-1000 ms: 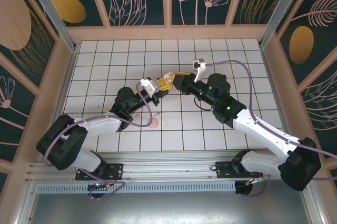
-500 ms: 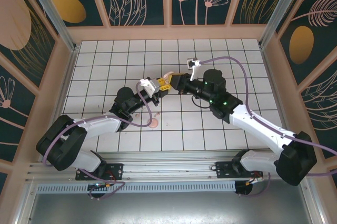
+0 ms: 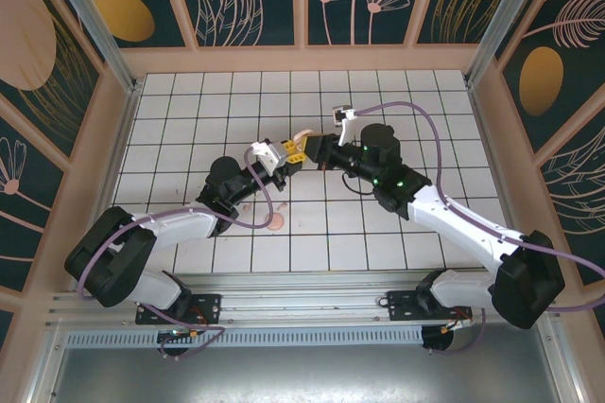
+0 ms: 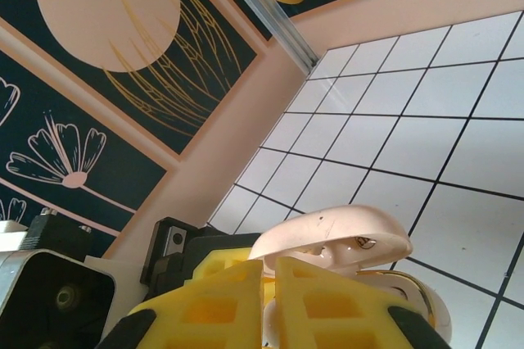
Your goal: Insert wireless bluetooth earbuds into charging case
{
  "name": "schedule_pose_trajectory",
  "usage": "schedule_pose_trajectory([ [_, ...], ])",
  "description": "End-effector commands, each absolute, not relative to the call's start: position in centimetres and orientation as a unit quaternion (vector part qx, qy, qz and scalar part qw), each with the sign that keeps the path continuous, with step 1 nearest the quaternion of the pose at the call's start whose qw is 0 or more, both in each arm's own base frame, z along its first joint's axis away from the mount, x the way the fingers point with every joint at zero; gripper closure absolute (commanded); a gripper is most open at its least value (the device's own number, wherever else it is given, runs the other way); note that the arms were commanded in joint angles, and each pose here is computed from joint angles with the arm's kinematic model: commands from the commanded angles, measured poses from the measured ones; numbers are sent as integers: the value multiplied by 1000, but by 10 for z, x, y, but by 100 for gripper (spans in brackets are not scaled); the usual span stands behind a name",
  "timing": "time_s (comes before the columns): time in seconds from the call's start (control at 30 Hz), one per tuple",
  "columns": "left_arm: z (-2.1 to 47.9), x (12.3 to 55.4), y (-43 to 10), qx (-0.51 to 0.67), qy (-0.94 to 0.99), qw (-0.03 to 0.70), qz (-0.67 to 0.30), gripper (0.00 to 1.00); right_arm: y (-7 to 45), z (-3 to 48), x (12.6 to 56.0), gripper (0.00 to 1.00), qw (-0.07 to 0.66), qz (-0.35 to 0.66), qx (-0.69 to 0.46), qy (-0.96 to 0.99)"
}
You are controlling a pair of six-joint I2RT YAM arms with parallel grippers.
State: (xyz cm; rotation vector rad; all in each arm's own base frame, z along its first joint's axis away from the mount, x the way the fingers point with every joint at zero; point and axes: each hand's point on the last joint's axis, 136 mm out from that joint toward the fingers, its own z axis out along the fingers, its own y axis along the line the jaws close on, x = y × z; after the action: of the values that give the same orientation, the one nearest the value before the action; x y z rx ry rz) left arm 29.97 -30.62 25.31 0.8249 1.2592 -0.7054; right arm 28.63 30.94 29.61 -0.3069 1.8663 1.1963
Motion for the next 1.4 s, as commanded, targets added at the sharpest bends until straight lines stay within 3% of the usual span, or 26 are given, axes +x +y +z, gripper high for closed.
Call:
schedule_pose_trajectory([
  [0.0, 288, 292, -308, 368, 515, 705, -319, 89, 306, 280, 291, 87, 428, 453, -118, 773],
  [0.23, 286, 291, -308, 372, 516, 702, -319, 89, 302, 281, 293, 84, 436, 419, -124, 787],
  [0.37, 284, 291, -308, 374, 519, 699, -318, 89, 299, 306, 286, 78, 462, 431, -140, 762],
  [0.57, 283, 291, -309, 376, 520, 697, -319, 89, 297, 330, 273, 79, 474, 459, -156, 735],
  [1.17, 285, 288, -310, 380, 517, 695, -324, 89, 310, 293, 278, 85, 422, 447, -165, 772],
  [1.37, 279, 284, -315, 400, 521, 677, -331, 89, 298, 305, 279, 80, 450, 438, -167, 760],
])
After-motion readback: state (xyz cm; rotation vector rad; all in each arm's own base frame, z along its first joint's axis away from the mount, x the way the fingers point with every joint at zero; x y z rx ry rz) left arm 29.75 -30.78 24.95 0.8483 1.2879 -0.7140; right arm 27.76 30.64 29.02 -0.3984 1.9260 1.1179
